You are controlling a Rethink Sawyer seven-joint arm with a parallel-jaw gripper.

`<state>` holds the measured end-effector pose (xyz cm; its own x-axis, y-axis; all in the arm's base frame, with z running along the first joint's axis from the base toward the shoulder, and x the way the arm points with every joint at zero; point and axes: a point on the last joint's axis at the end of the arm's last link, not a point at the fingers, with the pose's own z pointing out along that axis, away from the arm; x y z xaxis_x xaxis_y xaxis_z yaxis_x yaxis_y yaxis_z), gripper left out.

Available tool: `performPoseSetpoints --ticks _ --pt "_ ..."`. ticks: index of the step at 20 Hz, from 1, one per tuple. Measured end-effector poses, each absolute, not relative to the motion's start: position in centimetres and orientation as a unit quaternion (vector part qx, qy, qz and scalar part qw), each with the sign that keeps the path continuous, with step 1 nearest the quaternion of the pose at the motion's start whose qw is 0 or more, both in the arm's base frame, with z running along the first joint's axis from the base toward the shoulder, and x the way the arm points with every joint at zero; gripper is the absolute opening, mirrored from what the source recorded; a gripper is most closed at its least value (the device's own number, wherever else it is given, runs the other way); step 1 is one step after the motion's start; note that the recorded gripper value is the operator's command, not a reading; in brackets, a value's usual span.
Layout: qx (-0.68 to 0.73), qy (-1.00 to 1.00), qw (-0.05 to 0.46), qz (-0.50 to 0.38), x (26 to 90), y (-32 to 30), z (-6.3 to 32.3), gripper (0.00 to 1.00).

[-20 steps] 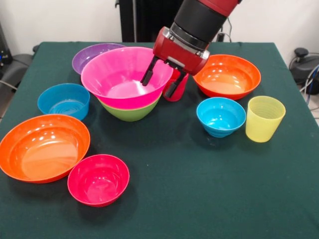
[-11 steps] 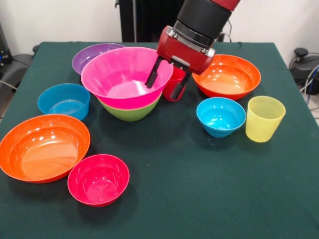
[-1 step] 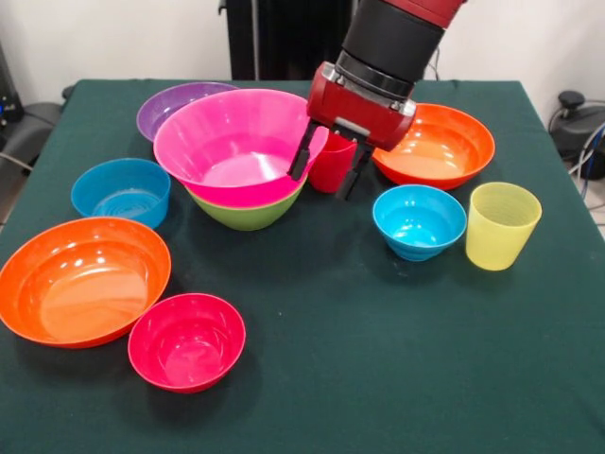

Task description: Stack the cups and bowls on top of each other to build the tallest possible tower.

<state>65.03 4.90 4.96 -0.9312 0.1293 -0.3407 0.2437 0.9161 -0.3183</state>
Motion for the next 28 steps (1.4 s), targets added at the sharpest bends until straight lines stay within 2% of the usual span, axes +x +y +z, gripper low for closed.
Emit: performPoseSetpoints --ticks 28 --pt "0.119 0.969 0.169 -0.136 65.7 8.3 4.2 1.00"
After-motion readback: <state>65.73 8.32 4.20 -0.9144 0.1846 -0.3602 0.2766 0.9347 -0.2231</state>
